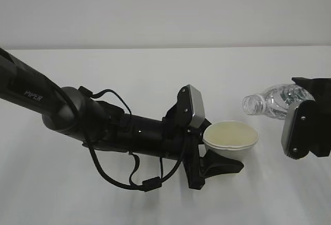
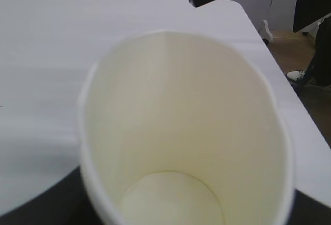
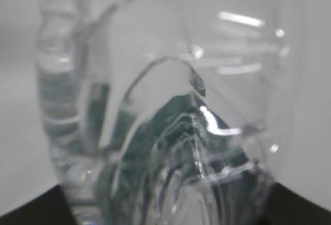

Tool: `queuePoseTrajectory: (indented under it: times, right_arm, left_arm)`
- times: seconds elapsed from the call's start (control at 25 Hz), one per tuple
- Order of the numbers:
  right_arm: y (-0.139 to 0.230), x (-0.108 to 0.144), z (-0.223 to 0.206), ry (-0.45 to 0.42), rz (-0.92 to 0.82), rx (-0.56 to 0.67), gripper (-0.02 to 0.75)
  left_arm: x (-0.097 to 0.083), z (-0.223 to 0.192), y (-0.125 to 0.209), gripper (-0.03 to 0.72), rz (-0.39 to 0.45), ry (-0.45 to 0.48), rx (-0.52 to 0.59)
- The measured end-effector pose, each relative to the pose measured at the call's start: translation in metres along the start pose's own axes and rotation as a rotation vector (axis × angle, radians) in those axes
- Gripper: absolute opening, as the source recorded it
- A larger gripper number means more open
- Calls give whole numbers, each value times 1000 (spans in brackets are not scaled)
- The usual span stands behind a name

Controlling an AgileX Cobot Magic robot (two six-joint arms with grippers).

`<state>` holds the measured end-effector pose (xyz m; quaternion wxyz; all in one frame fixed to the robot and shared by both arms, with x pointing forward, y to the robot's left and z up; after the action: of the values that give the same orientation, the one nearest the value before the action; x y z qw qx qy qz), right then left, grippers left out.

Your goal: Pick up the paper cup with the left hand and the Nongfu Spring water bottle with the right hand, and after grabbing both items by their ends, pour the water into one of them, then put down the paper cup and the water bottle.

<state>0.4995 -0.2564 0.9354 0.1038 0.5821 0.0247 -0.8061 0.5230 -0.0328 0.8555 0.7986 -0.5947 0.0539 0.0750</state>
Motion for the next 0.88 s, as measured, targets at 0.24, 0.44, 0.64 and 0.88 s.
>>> queuePoseTrajectory:
  times: [0.24, 0.44, 0.64, 0.88]
  right_arm:
    - [0, 0, 0, 1, 36, 3, 388]
    - [2, 0, 0, 0, 54, 16, 388]
    - [2, 0, 0, 0, 73, 16, 387]
    - [2, 0, 0, 0, 93, 16, 387]
  left_arm:
    - [-1, 0, 1, 435, 5, 5, 3]
    - [-2, -1, 0, 435, 13, 11, -2]
    - [-2, -1, 0, 435, 15, 18, -8]
    - [-4, -1, -1, 435, 18, 27, -15]
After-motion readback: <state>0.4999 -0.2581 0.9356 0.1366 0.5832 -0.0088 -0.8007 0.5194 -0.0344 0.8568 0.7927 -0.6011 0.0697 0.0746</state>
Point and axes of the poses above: a point on each arm's last joint axis where the gripper is mounted, z pointing back along that axis away from the gripper, x along the wrist's bending axis when the last joint is at zero, y = z × x, the point moved 2 cm from there along -z, pointing out along that axis toward the gripper, and after that the axes turned 8 degrees about z, right-handed, at the moved point
